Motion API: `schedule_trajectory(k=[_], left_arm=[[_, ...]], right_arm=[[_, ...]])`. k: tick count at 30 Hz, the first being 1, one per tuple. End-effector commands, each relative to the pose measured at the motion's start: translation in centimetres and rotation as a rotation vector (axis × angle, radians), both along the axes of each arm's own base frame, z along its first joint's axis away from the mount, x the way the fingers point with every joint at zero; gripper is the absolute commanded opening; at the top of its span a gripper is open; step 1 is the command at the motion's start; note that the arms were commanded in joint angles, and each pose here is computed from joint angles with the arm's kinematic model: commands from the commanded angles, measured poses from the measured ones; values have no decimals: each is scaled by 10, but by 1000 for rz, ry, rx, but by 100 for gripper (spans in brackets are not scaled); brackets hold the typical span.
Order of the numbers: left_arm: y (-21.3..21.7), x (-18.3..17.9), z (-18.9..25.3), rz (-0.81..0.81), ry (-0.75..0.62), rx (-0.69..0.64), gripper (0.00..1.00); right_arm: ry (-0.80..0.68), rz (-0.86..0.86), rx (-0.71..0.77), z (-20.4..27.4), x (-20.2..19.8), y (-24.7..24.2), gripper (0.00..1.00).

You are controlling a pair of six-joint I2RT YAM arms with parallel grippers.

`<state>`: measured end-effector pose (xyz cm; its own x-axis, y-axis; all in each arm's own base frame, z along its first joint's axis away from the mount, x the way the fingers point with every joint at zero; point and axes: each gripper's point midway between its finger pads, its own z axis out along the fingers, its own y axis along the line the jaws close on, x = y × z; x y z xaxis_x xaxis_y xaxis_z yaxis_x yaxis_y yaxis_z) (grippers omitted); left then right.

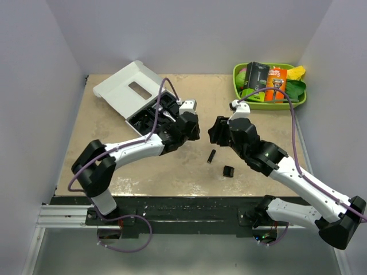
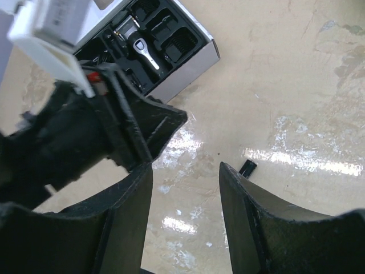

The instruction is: Sort the hair-cutting tools

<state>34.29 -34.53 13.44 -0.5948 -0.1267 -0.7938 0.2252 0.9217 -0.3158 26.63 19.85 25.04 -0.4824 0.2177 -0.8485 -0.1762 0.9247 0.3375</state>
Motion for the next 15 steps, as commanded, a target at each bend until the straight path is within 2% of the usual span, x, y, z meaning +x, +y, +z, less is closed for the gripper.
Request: schedule_trajectory(k=[1,5,15], left_arm=[[26,-29,19,81,141,-24,9],[43,-24,42,176,169,-19,11],[94,-2,48,356,297,-82,8]], right_arm=[[-22,13,25,22,-2,2,54],[-20,5,27,23,-2,1,54],[29,42,32,6,-2,15,54]])
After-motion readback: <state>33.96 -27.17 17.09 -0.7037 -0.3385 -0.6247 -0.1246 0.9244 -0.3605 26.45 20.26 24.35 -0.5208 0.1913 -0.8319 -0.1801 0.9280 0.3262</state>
